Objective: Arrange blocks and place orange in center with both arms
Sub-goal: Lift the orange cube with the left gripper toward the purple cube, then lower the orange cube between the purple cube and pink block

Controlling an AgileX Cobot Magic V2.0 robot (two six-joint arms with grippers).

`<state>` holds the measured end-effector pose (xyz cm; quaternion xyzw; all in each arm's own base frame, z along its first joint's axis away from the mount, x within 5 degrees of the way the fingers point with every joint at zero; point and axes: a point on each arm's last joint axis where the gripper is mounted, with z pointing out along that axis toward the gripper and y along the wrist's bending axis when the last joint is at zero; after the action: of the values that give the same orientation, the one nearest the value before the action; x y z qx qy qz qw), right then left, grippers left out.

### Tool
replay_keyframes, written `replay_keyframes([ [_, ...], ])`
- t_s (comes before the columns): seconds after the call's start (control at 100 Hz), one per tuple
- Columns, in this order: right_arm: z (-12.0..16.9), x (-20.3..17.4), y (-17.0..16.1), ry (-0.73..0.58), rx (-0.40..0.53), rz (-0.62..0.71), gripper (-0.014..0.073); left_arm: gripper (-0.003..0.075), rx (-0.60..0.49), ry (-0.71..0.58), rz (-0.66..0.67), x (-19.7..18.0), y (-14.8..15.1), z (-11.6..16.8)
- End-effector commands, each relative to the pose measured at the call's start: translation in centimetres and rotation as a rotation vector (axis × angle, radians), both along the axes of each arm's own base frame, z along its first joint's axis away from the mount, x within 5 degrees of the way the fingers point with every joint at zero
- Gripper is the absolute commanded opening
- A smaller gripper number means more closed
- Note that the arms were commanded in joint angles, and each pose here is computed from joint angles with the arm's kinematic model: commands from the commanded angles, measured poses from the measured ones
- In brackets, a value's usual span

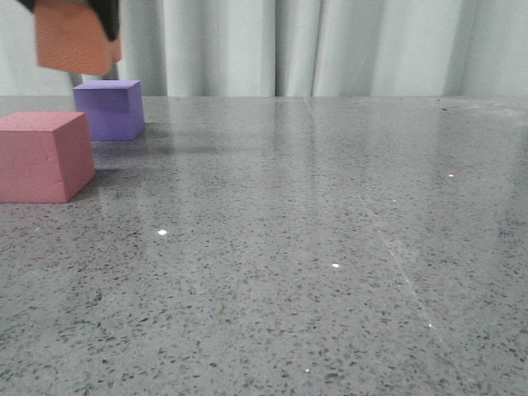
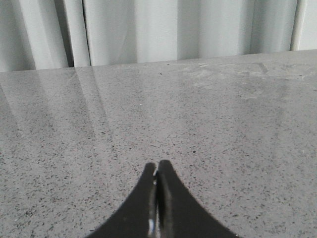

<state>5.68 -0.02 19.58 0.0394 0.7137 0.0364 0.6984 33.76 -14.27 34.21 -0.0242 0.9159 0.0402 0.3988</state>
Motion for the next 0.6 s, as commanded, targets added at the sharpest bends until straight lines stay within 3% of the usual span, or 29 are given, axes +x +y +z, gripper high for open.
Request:
replay_keyframes([
  [0.0, 1.4, -0.3, 0.0, -0.119, -0.009, -0.006, -0.0067, 0.0024, -0.050, -0.110, -0.013, -0.7, 1.5, 2.4],
  [0.14, 1.4, -0.3, 0.0, -0.119, -0.009, -0.006, -0.0067, 0.0024, -0.103, -0.108, -0.008, -0.8, 2.7, 1.3],
  [0.38, 1.4, -0.3, 0.0, -0.119, -0.009, -0.006, -0.0067, 0.0024, -0.161, -0.112, -0.037, -0.7, 2.2, 0.6],
  [0.59, 1.4, -0.3, 0.0, -0.119, -0.009, -0.006, -0.0067, 0.0024, -0.143, -0.099, -0.049, -0.6, 2.1, 0.2],
])
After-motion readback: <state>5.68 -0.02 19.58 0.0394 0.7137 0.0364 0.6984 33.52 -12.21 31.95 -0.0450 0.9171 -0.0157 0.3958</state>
